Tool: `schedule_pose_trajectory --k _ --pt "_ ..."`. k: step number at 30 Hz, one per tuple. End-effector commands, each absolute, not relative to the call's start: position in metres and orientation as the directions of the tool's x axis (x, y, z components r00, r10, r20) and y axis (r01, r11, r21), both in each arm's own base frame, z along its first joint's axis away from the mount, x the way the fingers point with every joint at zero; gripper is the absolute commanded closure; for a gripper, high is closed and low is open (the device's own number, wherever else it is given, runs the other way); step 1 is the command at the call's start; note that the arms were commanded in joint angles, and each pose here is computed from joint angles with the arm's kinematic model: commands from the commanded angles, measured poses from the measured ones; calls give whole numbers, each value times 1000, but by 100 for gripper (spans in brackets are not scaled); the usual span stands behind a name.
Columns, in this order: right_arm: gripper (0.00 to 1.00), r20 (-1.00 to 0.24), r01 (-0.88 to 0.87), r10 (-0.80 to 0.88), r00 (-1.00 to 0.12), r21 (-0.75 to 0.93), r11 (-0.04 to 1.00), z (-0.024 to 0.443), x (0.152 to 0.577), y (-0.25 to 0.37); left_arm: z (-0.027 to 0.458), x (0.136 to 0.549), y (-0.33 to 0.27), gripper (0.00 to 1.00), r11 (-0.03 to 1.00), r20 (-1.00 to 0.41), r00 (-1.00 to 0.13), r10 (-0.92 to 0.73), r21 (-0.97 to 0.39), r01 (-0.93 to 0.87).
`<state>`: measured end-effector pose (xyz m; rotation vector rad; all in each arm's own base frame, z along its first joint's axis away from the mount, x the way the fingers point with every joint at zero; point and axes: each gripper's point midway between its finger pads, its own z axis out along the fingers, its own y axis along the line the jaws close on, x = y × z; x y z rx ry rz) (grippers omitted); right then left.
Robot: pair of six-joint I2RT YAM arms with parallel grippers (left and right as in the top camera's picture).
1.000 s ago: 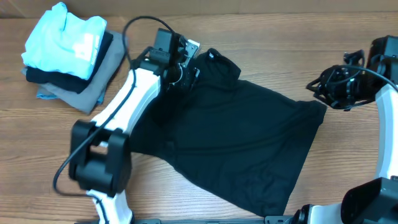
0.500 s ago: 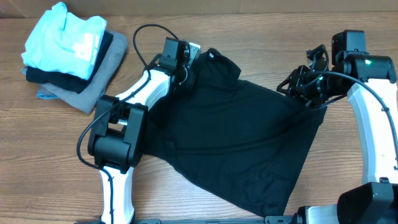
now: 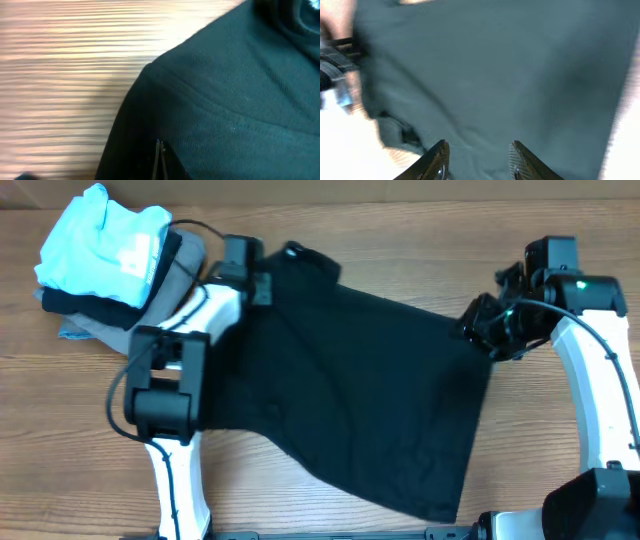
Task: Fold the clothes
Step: 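Lift and stretch the shirt between both grippers, laying it flat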
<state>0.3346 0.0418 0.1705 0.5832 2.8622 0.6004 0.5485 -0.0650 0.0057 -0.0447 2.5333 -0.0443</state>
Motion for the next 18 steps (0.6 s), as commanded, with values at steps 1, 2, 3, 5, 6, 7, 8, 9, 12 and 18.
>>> schedule_pose_trajectory --k 1,2,3,5,6,7,8,9,12,18 --pt "57 -59 485 520 -852 284 827 136 322 19 -16 547 -38 94 988 -496 -857 -138 -131 -84" --pt "57 -59 502 535 -843 272 821 125 321 17 -9 551 -42 92 986 -499 -857 -126 -160 -52" --pt "56 -60 504 536 -842 271 820 118 320 17 0 554 -46 90 984 -505 -856 -112 -177 -24" --pt "55 -83 497 537 -840 281 821 96 323 16 26 561 -54 86 980 -527 -847 -73 -195 36" --pt "55 -105 494 538 -836 280 823 86 326 14 41 565 -54 85 981 -540 -839 -58 -188 54" --pt "55 -123 493 539 -833 275 825 80 327 12 54 566 -56 83 981 -551 -834 -45 -182 68" --pt "55 -144 494 541 -828 266 828 75 329 8 70 568 -58 82 981 -565 -825 -26 -172 87" --pt "55 -168 496 543 -823 253 831 71 332 4 85 568 -59 80 981 -577 -817 -13 -165 101" --pt "56 -249 510 546 -800 196 837 64 339 -12 137 565 -61 75 980 -614 -789 15 -146 133" --pt "53 -334 543 579 -744 203 815 64 365 -40 242 527 -59 67 979 -667 -745 24 -134 151"
